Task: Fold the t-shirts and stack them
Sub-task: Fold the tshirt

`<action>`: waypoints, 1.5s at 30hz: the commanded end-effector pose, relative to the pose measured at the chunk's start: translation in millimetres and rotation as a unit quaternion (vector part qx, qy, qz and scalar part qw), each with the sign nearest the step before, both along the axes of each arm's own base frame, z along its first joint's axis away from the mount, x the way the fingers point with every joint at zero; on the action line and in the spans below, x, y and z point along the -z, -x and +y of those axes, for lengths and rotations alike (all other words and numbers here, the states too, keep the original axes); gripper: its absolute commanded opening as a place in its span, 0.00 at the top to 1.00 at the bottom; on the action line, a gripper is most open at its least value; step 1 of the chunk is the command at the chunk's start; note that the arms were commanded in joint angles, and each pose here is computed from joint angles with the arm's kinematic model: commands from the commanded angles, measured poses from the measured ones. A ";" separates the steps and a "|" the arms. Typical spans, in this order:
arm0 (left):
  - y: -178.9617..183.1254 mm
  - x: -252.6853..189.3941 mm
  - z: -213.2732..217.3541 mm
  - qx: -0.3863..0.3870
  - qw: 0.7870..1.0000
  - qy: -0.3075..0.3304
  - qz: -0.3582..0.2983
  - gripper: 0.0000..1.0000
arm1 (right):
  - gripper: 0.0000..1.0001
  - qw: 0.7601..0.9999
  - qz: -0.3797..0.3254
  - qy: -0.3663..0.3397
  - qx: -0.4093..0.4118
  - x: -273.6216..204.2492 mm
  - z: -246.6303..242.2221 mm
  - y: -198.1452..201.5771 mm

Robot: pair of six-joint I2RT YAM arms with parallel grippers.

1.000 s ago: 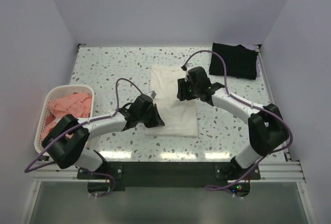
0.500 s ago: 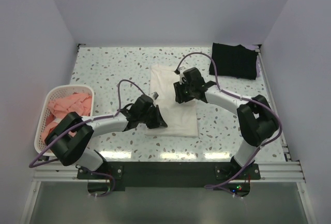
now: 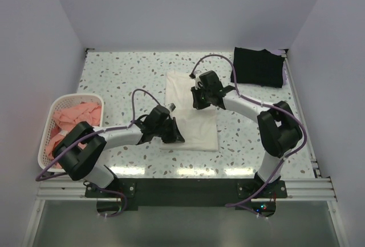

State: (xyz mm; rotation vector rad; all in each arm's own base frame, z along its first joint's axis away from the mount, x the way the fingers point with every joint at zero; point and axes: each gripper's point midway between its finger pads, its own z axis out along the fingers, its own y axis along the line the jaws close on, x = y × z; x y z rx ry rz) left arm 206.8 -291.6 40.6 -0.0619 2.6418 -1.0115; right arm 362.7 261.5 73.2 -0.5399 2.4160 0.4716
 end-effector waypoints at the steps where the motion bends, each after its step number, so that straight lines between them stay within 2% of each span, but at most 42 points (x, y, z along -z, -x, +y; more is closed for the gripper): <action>1: 0.6 1.8 -3.6 0.006 1.000 0.006 -0.006 1.00 | 0.88 1.000 -0.021 0.005 0.014 -12.2 1.1 -14.8; 6: 6.5 9.2 -2.4 0.007 1.000 0.002 0.003 1.00 | 0.89 1.000 -0.016 0.004 0.013 -10.9 4.1 -16.0; 8: 6.7 9.1 -1.9 0.007 1.000 0.002 0.002 1.00 | 0.74 1.000 -0.017 -0.001 0.010 -11.3 4.9 -14.2; 10: 6.6 9.9 -0.9 0.006 1.000 0.000 0.003 1.00 | 0.63 1.000 -0.025 -0.008 0.009 -17.2 4.8 -13.0; 13: 6.8 10.0 -1.1 0.006 1.000 0.000 0.003 1.00 | 0.61 0.999 -0.033 -0.017 0.004 -23.0 5.6 -12.0; 25: 6.8 14.9 0.3 0.005 1.000 -0.007 0.005 1.00 | 0.68 0.999 0.003 -0.021 -0.025 -1.3 12.4 1.0; 38: 7.8 19.5 1.6 0.005 1.000 -0.011 0.008 1.00 | 0.65 0.998 0.022 -0.033 -0.046 5.6 19.8 10.4; 45: 8.0 21.6 2.2 0.005 1.000 -0.013 0.010 1.00 | 0.80 0.998 0.025 -0.027 -0.043 7.8 18.1 9.7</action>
